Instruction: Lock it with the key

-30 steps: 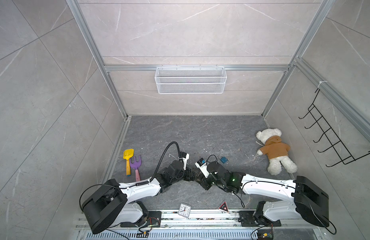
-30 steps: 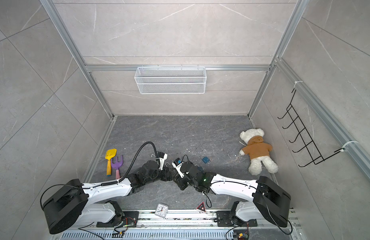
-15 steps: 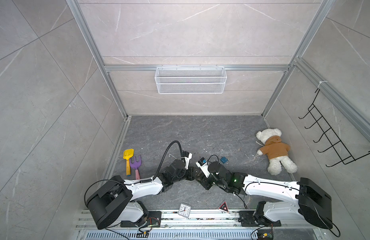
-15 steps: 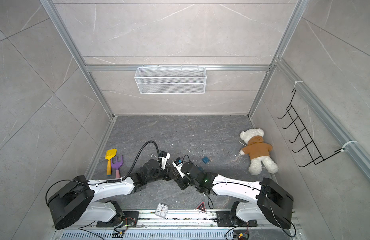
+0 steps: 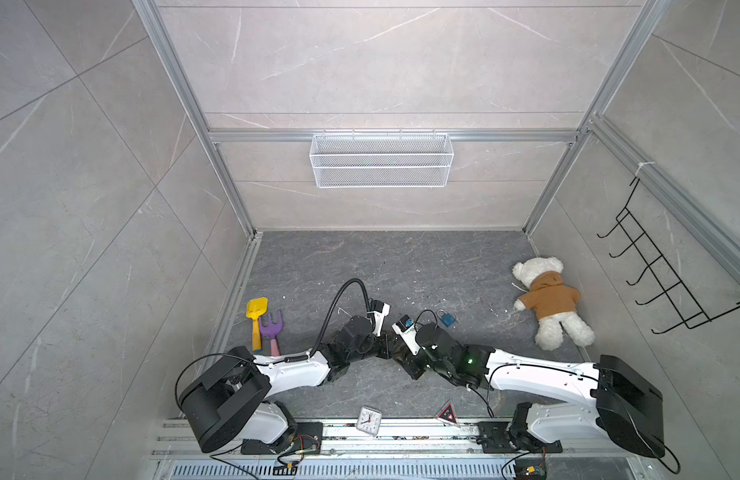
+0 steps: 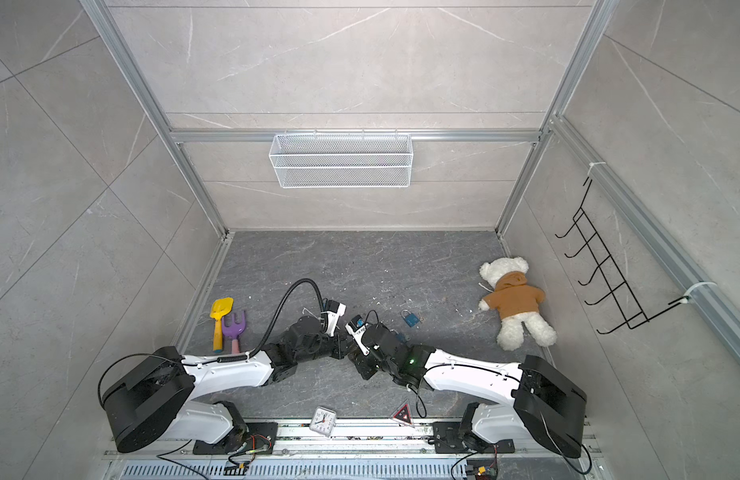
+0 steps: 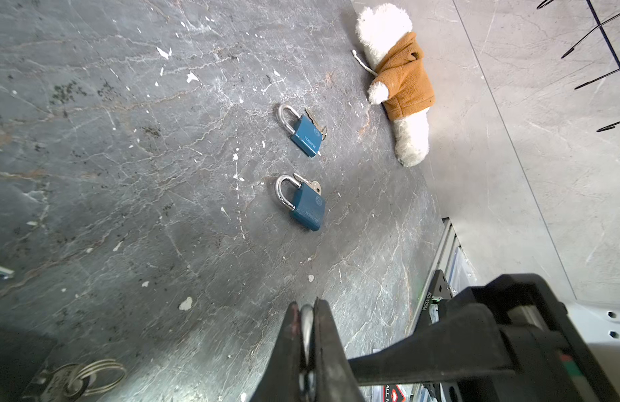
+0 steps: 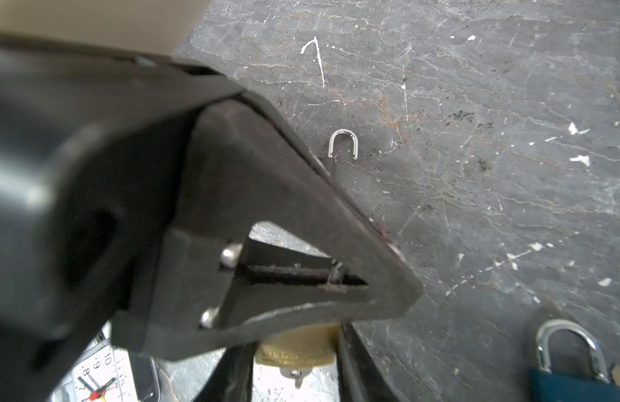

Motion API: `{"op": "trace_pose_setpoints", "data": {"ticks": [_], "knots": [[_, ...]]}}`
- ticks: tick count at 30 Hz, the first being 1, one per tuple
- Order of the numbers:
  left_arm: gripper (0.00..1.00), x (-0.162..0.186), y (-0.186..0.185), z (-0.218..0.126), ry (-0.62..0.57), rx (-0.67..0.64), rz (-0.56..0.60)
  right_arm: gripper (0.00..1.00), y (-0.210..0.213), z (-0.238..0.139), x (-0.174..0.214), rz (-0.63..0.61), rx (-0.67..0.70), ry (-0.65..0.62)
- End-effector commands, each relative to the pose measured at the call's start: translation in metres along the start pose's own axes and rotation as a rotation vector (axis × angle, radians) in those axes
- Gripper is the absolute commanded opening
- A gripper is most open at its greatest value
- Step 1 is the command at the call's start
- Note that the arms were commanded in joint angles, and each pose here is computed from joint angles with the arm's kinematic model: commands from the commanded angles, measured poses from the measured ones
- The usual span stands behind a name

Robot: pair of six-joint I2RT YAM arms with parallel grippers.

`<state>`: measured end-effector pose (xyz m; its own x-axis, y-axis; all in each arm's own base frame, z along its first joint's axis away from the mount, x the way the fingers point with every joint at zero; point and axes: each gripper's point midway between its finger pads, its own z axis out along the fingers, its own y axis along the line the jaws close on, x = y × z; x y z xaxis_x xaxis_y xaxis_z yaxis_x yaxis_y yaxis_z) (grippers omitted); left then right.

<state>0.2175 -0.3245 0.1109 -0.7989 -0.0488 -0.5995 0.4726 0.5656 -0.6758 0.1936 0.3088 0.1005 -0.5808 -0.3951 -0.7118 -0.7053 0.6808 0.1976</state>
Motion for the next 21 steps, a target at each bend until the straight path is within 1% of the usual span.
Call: {"op": "trace_pose_setpoints", "data": {"ticks": [1,4,6,7,8,10,12,13,15,16,17,18,20,21], "knots": [[0.00,0.000,0.001,0.003,0.003,-0.007,0.012,0.00,0.004,-0.006,-0.025,-0.014,0.009,-0.079],[0.00,-0.001,0.005,0.002,-0.007,-0.020,0.003,0.00,0.000,-0.006,-0.028,-0.001,0.031,-0.096],[0.00,-0.004,0.006,-0.001,-0.035,-0.022,-0.006,0.00,-0.001,-0.007,-0.030,0.008,0.037,-0.110],[0.00,-0.006,0.006,-0.003,-0.052,-0.022,-0.012,0.12,0.000,-0.008,-0.032,0.010,0.032,-0.119],[0.00,-0.008,0.006,-0.006,-0.074,-0.024,-0.020,0.28,0.000,-0.010,-0.034,0.013,0.027,-0.128],[0.00,-0.016,0.007,-0.013,-0.121,-0.035,-0.037,0.52,0.003,-0.015,-0.038,0.018,0.009,-0.147],[0.00,-0.024,0.007,-0.022,-0.169,-0.053,-0.053,0.67,0.009,-0.025,-0.045,0.019,-0.027,-0.183],[0.00,-0.028,0.007,-0.026,-0.189,-0.059,-0.063,0.71,0.012,-0.029,-0.047,0.018,-0.045,-0.198],[0.00,-0.038,0.005,-0.039,-0.254,-0.060,-0.105,0.73,0.018,-0.041,-0.054,0.007,-0.083,-0.245],[0.00,-0.043,0.003,-0.046,-0.286,-0.051,-0.132,0.67,0.020,-0.047,-0.057,0.003,-0.097,-0.270],[0.00,-0.049,0.002,-0.055,-0.332,-0.042,-0.169,0.58,0.021,-0.054,-0.061,-0.002,-0.111,-0.306],[0.00,-0.055,-0.001,-0.065,-0.377,-0.020,-0.202,0.54,0.022,-0.059,-0.063,-0.005,-0.118,-0.333],[0.00,-0.064,-0.004,-0.082,-0.450,0.009,-0.282,0.53,0.023,-0.070,-0.069,-0.015,-0.128,-0.388],[0.00,-0.070,-0.007,-0.090,-0.485,0.026,-0.315,0.49,0.024,-0.074,-0.072,-0.026,-0.136,-0.405]]}}
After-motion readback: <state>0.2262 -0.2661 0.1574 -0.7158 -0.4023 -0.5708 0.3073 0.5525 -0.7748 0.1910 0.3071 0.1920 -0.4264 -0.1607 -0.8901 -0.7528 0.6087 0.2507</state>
